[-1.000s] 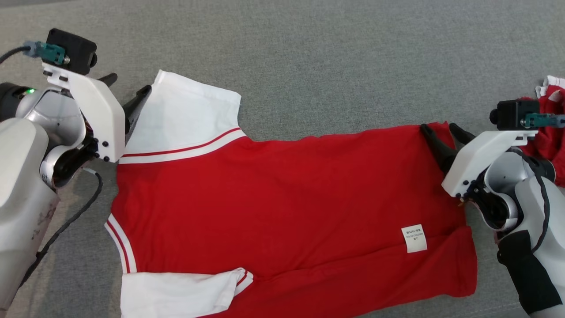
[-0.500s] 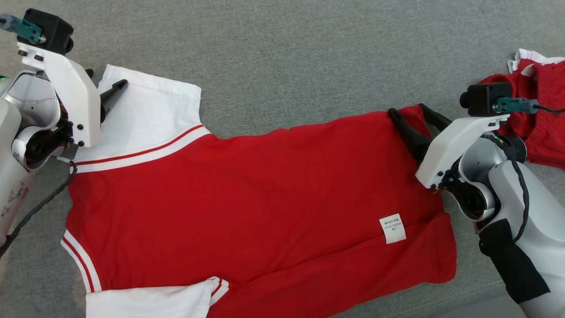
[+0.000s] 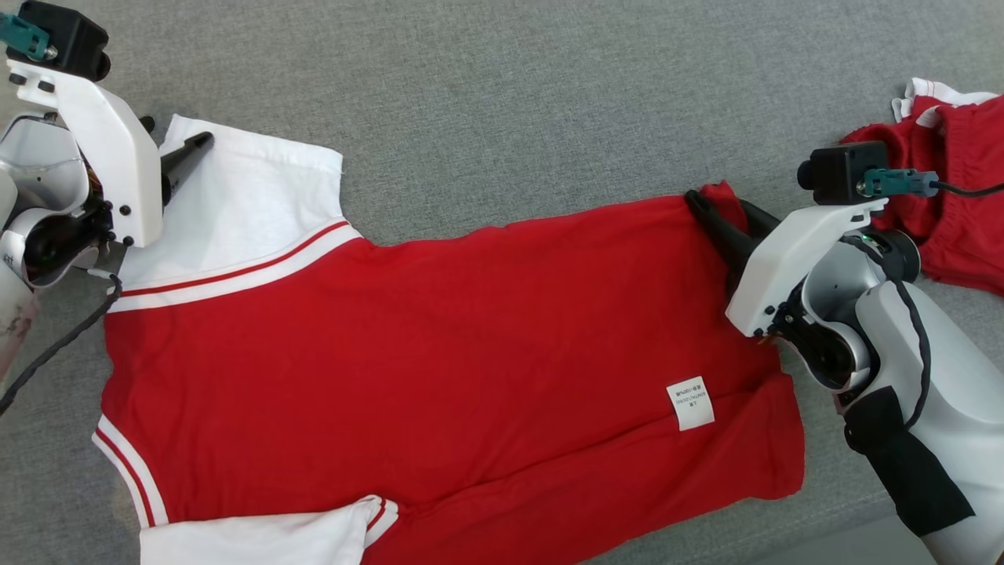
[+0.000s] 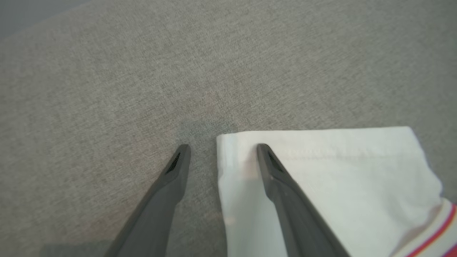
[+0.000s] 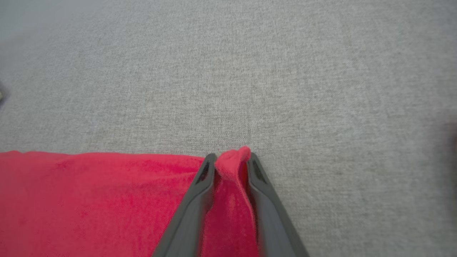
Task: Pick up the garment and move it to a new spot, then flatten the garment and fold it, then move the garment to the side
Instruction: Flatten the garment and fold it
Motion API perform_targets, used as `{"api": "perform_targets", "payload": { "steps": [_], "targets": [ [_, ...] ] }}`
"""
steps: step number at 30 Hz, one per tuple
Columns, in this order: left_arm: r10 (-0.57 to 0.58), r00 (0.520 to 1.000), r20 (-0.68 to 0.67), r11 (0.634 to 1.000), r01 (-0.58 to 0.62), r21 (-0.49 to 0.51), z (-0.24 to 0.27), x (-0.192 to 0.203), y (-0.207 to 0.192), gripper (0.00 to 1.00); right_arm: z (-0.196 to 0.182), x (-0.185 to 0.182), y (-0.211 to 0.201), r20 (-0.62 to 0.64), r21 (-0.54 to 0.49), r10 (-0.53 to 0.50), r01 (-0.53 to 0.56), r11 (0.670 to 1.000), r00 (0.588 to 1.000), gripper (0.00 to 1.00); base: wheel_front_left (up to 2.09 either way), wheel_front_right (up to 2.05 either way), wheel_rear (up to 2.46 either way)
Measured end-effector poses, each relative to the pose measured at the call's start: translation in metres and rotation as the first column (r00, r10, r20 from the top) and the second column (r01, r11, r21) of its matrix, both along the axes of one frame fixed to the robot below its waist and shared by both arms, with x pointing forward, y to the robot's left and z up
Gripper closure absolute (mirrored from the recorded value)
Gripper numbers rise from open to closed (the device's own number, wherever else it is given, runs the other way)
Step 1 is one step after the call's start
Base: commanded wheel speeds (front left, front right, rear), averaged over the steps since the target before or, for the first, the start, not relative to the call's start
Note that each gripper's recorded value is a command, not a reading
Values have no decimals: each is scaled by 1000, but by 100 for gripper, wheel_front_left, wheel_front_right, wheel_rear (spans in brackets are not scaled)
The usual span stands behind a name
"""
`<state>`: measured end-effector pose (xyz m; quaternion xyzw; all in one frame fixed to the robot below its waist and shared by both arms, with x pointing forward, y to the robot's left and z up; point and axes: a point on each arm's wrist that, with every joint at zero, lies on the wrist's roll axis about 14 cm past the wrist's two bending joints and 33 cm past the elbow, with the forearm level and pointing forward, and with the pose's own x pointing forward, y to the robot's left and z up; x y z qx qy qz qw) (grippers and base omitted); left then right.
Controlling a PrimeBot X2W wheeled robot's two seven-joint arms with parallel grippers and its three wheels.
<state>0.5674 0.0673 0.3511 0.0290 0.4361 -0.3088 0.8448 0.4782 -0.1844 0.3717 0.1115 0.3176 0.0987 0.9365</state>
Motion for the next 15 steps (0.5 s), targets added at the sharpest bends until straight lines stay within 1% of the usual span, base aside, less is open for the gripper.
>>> {"api": "perform_targets", "payload": {
  "steps": [1,2,3,4,9,13,15],
  "targets": [
    [-4,1000,-2,1000,4,3,-1,0,0,16,0,0,1,1,1,2,-2,1000,1000,66,0,0,0],
    [-7,1000,-4,1000,7,5,-2,1,0,38,0,0,1,1,2,2,-2,1000,1000,72,0,0,0],
    [-9,1000,-7,1000,9,4,-2,1,-1,65,0,1,1,2,3,3,-3,1000,1000,96,0,0,0],
    [-11,1000,-11,1000,11,2,-3,1,-2,100,0,1,2,3,4,4,-4,1000,1000,100,0,0,0],
    [-31,999,-19,1000,30,-8,-1,-4,-8,100,5,1,3,22,7,6,-6,1000,1000,100,0,0,0],
    [-30,999,20,999,30,-11,10,-5,-6,100,11,-2,1,46,5,-3,3,1000,999,100,0,0,0],
    [-14,998,53,999,16,-28,24,-4,-3,100,18,-4,-2,69,10,-21,20,1000,997,100,0,0,0]
  ]
}}
